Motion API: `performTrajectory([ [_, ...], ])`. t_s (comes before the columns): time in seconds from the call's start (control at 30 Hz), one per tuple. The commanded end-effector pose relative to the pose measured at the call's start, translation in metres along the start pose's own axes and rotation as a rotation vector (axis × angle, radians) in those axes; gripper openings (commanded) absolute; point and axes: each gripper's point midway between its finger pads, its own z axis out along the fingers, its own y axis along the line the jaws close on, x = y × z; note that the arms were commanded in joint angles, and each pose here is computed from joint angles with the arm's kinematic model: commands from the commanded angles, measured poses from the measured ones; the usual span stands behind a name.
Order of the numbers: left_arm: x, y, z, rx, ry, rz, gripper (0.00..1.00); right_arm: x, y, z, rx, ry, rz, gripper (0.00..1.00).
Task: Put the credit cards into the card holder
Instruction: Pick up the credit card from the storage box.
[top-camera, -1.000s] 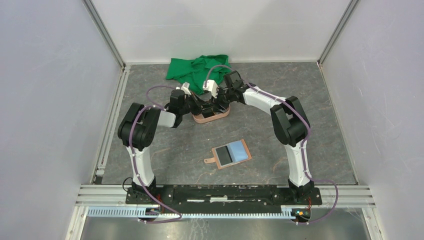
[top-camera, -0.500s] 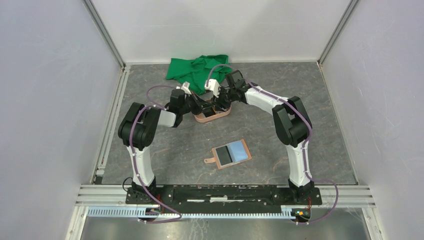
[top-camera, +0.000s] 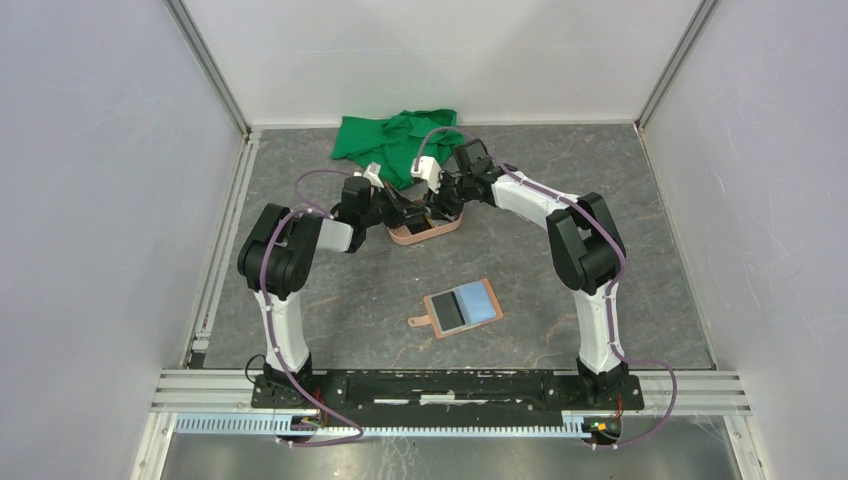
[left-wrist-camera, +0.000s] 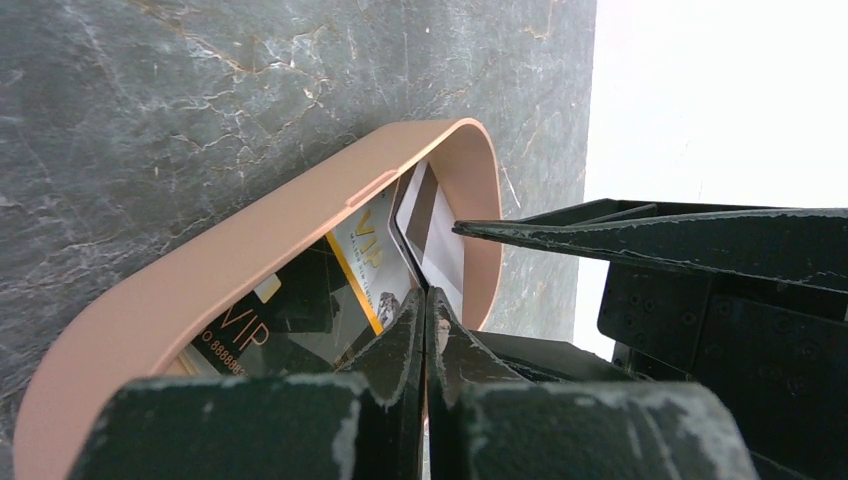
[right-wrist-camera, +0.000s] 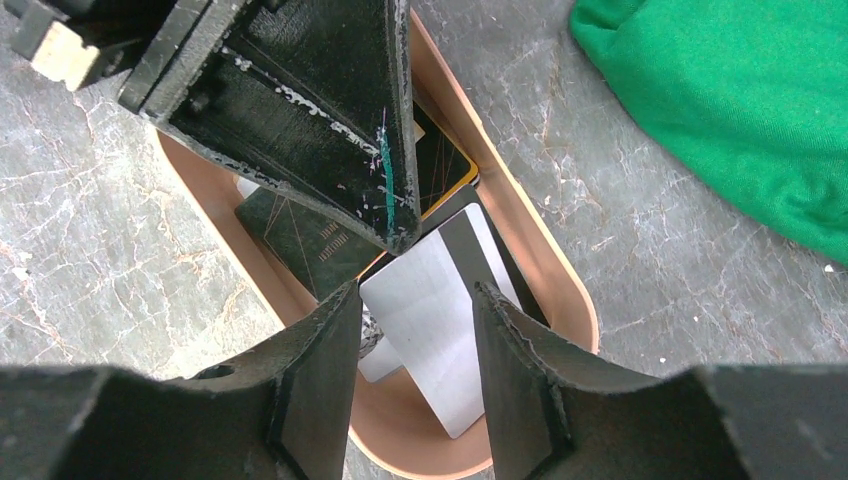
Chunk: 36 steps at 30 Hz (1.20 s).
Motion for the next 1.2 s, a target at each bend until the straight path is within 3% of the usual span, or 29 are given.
performTrajectory([
  [0.0,-0.002,0.01,0.004,-0.033,0.007,0.002,0.03,-0.022,-0.015,-0.019,0.059,-0.05,-0.039,0.5],
  [0.13,-0.002,0.01,0.005,-0.033,0.012,-0.003,0.05,-0.022,-0.014,-0.019,0.058,-0.05,-0.038,0.5],
  [0.3,-0.004,0.006,0.007,-0.018,0.01,-0.013,0.21,-0.021,-0.015,-0.019,0.057,-0.048,-0.038,0.5],
  [0.4,-0.005,0.004,0.008,-0.011,0.008,-0.016,0.26,-0.021,-0.015,-0.018,0.059,-0.049,-0.037,0.49],
  [0.77,-0.002,0.003,0.012,0.008,0.038,-0.015,0.34,-0.024,-0.015,-0.019,0.057,-0.059,-0.035,0.49],
  [1.17,0.0,0.002,0.016,0.015,0.06,-0.01,0.35,-0.041,-0.004,-0.017,-0.032,-0.128,0.124,0.67],
])
